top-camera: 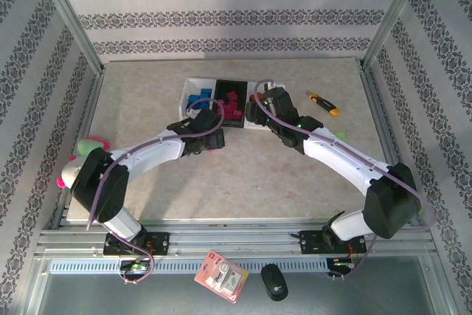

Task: Sort the legos into containers by color
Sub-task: Pick up the lego from the center of the table.

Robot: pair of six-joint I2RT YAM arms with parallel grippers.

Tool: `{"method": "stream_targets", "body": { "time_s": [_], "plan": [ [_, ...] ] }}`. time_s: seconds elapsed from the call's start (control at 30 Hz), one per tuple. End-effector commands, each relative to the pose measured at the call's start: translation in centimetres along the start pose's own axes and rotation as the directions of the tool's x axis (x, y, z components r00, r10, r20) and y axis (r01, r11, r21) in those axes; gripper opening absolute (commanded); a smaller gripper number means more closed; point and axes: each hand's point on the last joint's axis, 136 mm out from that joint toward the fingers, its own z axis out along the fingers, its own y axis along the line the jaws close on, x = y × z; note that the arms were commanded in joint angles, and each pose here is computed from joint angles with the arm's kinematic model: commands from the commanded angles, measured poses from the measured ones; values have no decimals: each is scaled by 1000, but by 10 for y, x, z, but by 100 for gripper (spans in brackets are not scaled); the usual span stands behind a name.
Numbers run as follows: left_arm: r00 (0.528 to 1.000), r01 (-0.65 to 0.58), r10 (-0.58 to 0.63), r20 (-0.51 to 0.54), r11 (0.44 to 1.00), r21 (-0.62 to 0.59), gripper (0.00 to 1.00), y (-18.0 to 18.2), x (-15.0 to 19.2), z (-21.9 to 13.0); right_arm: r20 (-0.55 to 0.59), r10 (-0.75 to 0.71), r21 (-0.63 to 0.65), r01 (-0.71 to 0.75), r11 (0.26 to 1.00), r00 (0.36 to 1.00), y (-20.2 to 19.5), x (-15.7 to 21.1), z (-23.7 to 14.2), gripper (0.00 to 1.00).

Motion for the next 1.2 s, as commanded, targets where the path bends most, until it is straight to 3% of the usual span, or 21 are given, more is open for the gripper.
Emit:
{"method": "stream_targets", "body": {
  "time_s": [0.0, 0.37, 0.67, 0.87, 1.17],
  "plan": [
    [988, 145, -149, -32, 984, -108, 90, 15, 3, 5, 25, 36, 63, -38, 997, 999, -23, 2, -7, 70],
    [967, 216, -229, -110, 969, -115, 83, -6, 13, 44, 39, 50, 78, -53, 996, 998, -39, -1, -15, 70],
    [960, 236, -249, -127, 965, -115, 55, -7, 22, 56, 33, 76, 88, -79, 993, 997, -45, 4, -15, 70],
    [954, 243, -260, -148, 962, -122, 49, -3, 31, 60, 35, 105, 89, -108, 990, 994, -49, 8, -17, 70],
    [956, 247, -257, -144, 966, -82, 31, -8, 27, 56, 51, 126, 86, -130, 988, 991, -53, 9, -26, 69]
  ]
}}
